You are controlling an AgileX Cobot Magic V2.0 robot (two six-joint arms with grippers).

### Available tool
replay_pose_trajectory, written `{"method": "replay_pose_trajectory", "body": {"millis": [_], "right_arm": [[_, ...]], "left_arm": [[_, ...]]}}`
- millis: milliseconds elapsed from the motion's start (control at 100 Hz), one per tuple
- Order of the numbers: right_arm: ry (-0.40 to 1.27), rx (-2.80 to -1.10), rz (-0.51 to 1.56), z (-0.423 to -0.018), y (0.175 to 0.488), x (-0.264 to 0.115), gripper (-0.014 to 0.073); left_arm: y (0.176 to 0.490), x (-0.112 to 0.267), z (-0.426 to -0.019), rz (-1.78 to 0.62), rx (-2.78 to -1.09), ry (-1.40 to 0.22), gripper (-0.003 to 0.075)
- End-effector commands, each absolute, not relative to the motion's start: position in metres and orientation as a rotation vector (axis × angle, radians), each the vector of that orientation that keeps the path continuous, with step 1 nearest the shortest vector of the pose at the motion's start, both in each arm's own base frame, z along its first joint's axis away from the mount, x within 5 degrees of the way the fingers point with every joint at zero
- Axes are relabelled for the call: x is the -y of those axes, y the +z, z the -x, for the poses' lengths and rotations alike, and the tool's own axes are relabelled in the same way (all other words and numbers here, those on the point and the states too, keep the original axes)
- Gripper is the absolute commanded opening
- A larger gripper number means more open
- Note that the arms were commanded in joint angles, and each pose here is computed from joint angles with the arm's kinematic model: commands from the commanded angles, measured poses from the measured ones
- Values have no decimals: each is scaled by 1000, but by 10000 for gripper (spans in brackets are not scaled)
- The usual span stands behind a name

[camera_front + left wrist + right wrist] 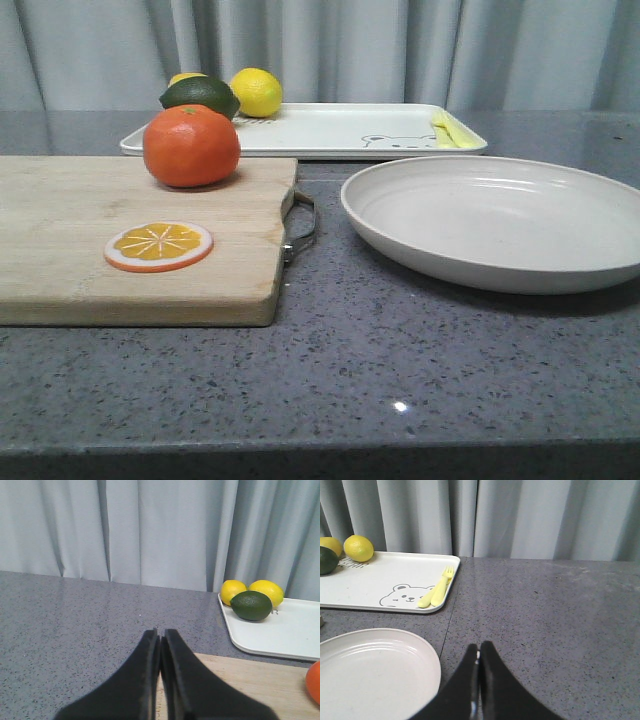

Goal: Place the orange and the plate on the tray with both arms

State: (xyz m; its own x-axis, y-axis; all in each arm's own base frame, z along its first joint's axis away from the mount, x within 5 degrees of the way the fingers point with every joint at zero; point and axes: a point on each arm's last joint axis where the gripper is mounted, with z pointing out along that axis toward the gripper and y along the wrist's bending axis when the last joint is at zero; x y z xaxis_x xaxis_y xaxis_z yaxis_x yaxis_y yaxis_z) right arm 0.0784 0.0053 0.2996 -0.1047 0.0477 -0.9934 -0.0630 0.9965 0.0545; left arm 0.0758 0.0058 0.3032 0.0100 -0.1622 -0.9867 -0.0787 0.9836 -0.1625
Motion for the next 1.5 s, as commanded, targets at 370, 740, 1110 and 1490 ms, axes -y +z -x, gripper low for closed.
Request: {"method": "replay_pose_trajectory", "body": {"millis": [370,740,1110,1490], "right_arm": [[89,-1574,17,-80,316,-5,-64],[89,-1574,17,-80,316,-5,-64],[89,-1574,17,-80,316,-5,-64],[89,-1574,17,-80,316,-5,-64]], "left_arm": [[344,-8,-118,211,-1643,-97,-16],[360,14,-172,29,-1754,-164,473],[369,79,-233,-86,-2021,-465,622],[371,131,-300,-208,-2349,-603,622]]}}
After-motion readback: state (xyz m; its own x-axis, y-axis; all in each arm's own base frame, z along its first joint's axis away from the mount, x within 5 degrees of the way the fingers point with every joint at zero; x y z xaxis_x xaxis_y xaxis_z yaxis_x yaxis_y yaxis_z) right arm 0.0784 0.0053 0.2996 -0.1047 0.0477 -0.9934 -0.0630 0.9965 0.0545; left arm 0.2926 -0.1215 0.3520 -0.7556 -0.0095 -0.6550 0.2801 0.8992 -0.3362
